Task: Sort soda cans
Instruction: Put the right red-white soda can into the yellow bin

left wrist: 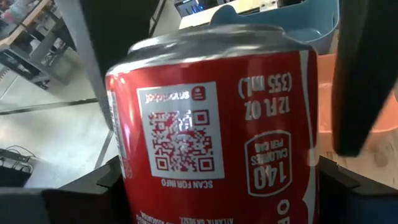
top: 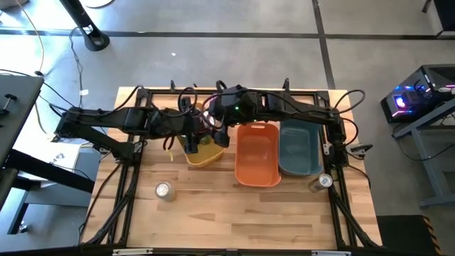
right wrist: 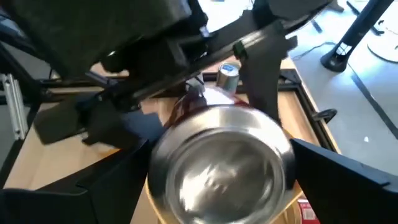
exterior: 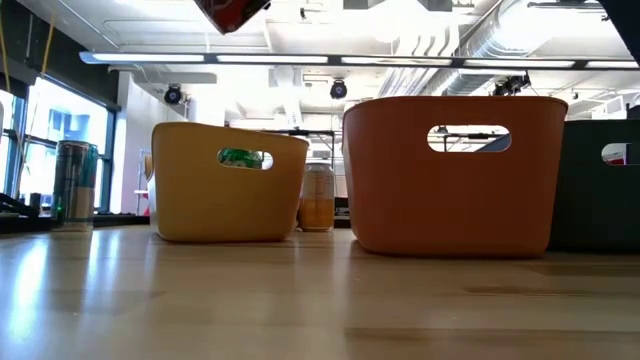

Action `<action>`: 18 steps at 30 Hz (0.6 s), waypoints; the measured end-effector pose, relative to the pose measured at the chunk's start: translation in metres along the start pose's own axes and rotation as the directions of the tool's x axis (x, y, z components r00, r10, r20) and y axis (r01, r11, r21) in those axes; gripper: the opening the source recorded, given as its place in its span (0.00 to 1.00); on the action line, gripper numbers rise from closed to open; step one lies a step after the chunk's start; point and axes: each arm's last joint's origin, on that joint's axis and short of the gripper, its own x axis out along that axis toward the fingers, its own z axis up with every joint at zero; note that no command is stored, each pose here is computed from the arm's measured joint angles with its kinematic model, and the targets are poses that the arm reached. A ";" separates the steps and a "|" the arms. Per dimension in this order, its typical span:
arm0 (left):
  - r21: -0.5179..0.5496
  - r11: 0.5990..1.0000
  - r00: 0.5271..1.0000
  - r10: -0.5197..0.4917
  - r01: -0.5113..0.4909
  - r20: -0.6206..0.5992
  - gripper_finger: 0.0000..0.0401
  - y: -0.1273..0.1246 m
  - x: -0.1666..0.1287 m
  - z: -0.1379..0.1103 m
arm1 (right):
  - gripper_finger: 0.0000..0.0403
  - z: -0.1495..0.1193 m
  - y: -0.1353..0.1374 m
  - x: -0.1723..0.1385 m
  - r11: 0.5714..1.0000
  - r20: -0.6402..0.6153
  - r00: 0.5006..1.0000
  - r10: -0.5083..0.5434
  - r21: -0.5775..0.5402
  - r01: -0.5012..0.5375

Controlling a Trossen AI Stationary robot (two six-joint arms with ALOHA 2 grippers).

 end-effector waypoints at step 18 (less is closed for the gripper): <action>0.016 1.000 1.000 0.012 -0.012 -0.004 0.72 0.001 -0.001 -0.001 | 0.71 -0.001 -0.003 0.010 1.000 0.001 1.000 -0.027 -0.016 0.027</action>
